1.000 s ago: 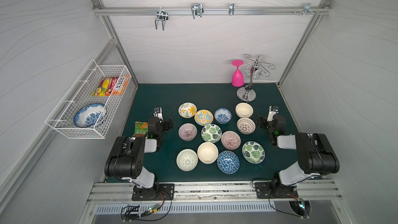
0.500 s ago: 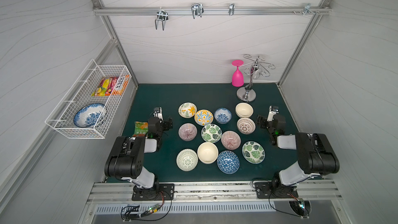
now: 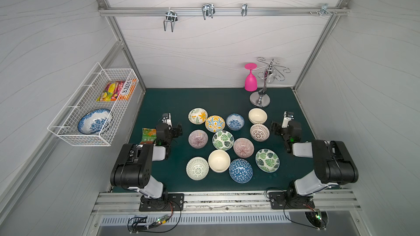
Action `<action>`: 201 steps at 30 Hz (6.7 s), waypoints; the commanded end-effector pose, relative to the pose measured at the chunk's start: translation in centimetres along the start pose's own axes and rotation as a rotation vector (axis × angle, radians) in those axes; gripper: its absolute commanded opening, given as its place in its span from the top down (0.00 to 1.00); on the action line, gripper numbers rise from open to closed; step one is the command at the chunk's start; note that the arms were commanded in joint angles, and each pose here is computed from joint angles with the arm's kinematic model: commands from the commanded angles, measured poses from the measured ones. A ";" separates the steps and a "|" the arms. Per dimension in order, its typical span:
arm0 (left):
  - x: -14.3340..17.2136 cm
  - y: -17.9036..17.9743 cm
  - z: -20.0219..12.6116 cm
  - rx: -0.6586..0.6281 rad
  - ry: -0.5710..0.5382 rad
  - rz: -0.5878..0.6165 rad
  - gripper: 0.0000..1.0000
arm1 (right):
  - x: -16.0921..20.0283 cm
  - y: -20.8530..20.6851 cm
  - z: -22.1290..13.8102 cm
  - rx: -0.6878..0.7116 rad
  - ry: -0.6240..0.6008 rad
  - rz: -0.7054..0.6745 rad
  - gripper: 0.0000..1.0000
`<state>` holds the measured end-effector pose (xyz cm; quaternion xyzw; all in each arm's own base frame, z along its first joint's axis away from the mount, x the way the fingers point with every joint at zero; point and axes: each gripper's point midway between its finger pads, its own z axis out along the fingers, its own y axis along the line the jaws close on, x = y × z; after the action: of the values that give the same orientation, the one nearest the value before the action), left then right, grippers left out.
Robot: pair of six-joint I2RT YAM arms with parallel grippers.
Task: Stack the bowls
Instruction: Adjust the bowl at the center of the board, then pick up the bowl from the center of the board.
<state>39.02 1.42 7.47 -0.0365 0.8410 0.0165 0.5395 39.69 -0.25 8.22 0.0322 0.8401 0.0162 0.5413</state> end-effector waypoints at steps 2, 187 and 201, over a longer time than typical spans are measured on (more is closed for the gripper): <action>-2.6 0.6 -0.3 -0.066 -0.057 -0.004 0.00 | -2.1 0.3 -1.8 0.007 -0.042 -0.015 0.01; -3.1 -6.6 -7.9 -0.084 0.528 -0.599 0.00 | -1.7 34.7 5.7 -0.583 0.656 -0.164 0.27; -4.0 -6.2 -1.8 -0.201 0.595 -0.555 0.03 | -10.7 32.2 0.5 -0.608 0.450 -0.066 0.01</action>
<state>38.12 -5.55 11.05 -0.3091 0.9173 -0.0698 0.2411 45.26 32.69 19.25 -0.1863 0.8948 0.2539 0.3164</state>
